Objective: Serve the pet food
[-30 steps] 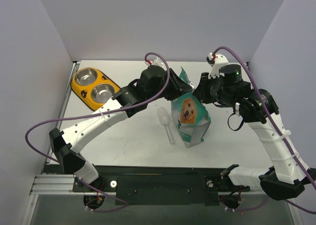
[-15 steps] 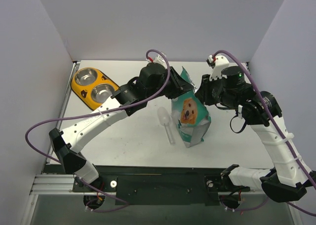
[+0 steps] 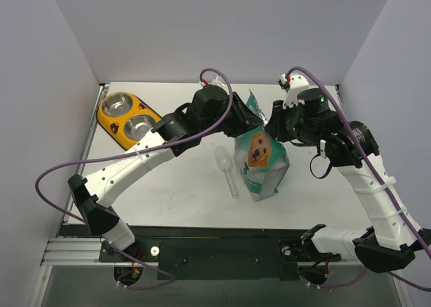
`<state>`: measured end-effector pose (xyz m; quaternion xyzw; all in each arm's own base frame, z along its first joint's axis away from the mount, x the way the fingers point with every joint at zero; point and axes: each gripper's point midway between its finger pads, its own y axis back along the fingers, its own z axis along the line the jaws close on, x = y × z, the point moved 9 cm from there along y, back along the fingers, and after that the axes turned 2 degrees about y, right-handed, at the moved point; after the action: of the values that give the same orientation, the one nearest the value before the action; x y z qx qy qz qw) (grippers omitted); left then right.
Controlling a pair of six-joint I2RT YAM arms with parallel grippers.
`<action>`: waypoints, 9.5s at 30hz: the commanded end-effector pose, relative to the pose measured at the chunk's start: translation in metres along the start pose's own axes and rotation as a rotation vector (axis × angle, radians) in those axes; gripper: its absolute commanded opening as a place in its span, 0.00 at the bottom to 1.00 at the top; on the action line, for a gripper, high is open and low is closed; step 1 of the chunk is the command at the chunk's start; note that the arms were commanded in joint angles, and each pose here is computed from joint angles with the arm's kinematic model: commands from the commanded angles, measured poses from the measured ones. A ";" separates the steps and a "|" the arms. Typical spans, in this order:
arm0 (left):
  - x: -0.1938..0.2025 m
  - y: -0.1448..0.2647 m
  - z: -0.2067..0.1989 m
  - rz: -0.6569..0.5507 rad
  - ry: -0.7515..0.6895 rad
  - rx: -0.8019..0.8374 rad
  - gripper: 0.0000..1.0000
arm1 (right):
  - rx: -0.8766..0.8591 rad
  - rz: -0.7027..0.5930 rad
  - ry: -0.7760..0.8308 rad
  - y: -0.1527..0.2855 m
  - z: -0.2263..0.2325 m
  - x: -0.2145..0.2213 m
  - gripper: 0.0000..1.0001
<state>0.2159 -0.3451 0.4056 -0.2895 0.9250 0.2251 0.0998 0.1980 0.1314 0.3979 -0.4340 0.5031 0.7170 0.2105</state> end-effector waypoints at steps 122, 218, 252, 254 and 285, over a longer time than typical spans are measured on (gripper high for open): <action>-0.013 0.000 -0.014 -0.089 0.067 0.068 0.60 | -0.013 -0.124 -0.323 -0.003 0.004 -0.011 0.00; -0.010 -0.011 -0.030 -0.091 -0.228 -0.113 0.00 | 0.109 -0.021 -0.018 -0.004 0.005 -0.017 0.27; -0.012 0.011 -0.030 -0.055 -0.216 -0.060 0.00 | 0.229 -0.013 -0.024 0.003 -0.010 -0.011 0.00; -0.011 0.010 -0.032 -0.041 -0.213 -0.039 0.00 | 0.206 -0.001 -0.034 -0.001 -0.007 -0.012 0.12; -0.008 0.024 -0.039 -0.026 -0.216 0.038 0.00 | 0.277 0.094 -0.123 -0.024 -0.013 -0.019 0.00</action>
<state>0.2214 -0.3501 0.4135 -0.2753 0.8923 0.3089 0.1807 0.2301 0.1363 0.3954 -0.3493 0.6010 0.6737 0.2507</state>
